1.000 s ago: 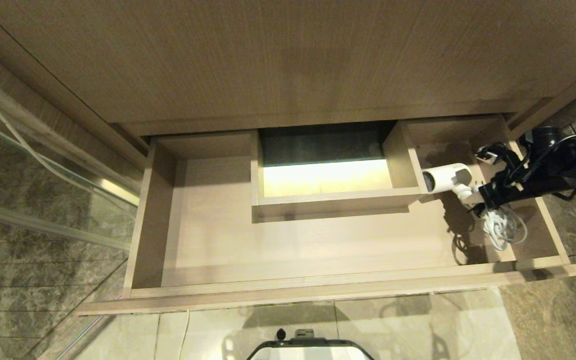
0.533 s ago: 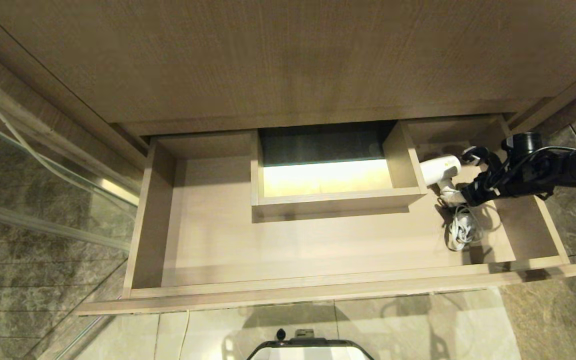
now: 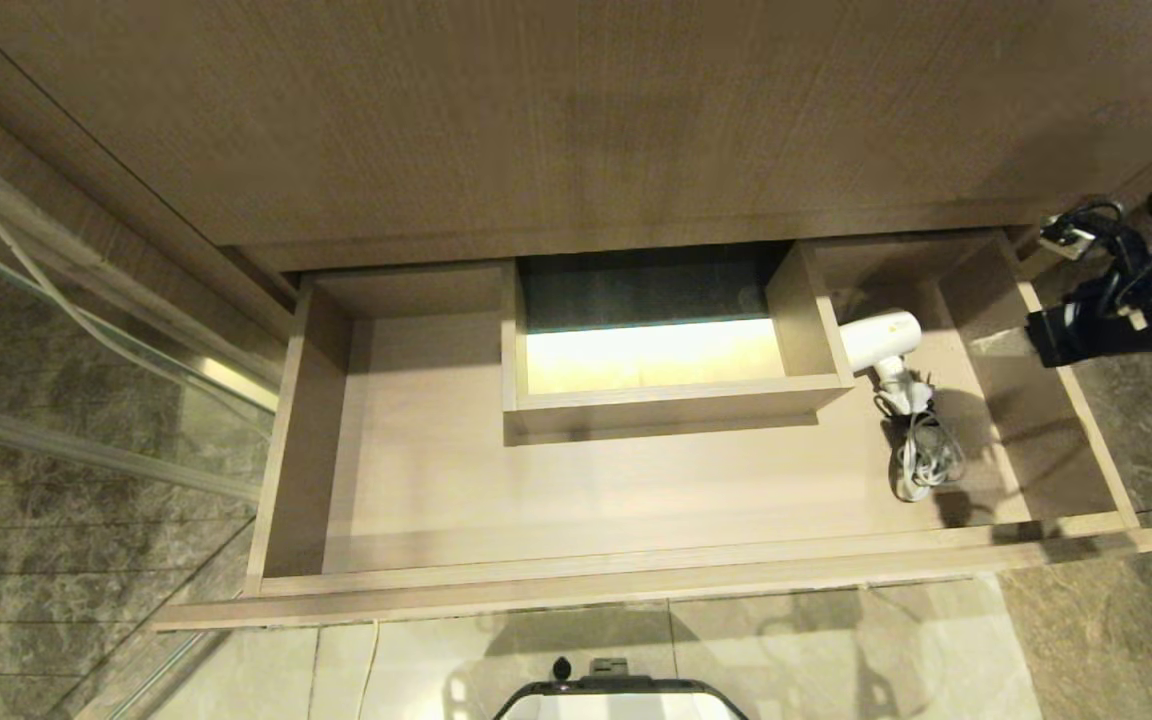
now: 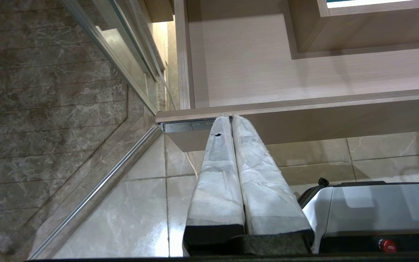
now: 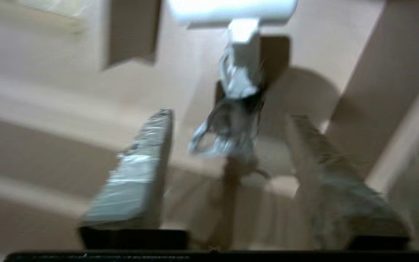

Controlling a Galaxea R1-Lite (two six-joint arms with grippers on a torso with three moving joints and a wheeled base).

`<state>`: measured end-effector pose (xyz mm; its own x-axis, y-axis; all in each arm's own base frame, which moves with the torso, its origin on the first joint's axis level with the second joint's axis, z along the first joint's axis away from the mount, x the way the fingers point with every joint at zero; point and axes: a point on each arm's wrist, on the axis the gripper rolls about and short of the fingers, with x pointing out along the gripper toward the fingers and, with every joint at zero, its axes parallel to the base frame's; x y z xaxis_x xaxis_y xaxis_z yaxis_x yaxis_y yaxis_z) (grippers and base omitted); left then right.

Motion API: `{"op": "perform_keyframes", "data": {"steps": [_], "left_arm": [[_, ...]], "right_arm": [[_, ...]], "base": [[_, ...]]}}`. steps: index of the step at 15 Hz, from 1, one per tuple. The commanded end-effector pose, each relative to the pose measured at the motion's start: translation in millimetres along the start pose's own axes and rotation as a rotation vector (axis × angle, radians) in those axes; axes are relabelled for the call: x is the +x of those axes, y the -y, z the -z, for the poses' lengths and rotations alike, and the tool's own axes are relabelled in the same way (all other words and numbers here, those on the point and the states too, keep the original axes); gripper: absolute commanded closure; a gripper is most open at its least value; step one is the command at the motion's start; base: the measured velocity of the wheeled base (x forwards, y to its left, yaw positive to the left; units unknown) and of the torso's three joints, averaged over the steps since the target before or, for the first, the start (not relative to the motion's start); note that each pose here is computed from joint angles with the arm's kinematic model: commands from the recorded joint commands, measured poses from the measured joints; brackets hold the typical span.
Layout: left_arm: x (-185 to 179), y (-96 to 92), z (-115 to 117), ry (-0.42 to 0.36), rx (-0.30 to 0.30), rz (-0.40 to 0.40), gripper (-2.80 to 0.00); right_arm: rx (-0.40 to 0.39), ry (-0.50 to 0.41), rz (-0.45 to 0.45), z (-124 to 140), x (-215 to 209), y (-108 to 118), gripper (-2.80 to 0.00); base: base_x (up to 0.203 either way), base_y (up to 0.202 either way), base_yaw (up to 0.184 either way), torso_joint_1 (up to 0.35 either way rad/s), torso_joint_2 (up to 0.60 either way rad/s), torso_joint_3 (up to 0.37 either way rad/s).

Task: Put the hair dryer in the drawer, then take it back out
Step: Close the drawer

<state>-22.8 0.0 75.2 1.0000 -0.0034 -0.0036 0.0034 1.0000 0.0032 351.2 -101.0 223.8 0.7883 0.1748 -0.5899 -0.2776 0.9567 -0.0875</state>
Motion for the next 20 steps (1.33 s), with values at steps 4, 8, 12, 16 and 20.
{"op": "perform_keyframes", "data": {"steps": [4, 8, 12, 16, 20], "left_arm": [[0.0, 0.0, 0.0, 0.001, 0.0, 0.0, 0.0], [0.0, 0.0, 0.0, 0.0, 0.0, 0.0, 0.0], [0.1, 0.0, 0.4, -0.001, 0.0, 0.0, 0.0], [0.0, 0.0, 0.0, 0.0, 0.0, 0.0, 0.0], [0.0, 0.0, 0.1, 0.0, 0.0, 0.0, 0.0]], "right_arm": [[0.038, -0.218, 0.017, 75.3, -86.0, -69.6, 0.0], [-0.002, -0.437, -0.031, 132.2, -78.5, -90.4, 0.0], [0.002, -0.487, -0.038, 144.5, -49.5, -81.1, 0.0], [-0.054, -0.345, 0.056, 136.7, -17.2, -60.6, 0.0], [-0.04, -0.441, 0.1, 143.6, -16.6, -60.2, 0.0]], "base": [[0.0, 0.0, 0.0, 0.0, 0.0, 0.0], [0.0, 0.0, 0.0, 0.0, 0.0, 0.0], [0.0, 0.0, 0.0, 0.0, 0.0, 0.0], [0.0, 0.0, 0.0, 0.0, 0.0, 0.0], [0.0, 0.0, 0.0, 0.0, 0.0, 0.0]]}}
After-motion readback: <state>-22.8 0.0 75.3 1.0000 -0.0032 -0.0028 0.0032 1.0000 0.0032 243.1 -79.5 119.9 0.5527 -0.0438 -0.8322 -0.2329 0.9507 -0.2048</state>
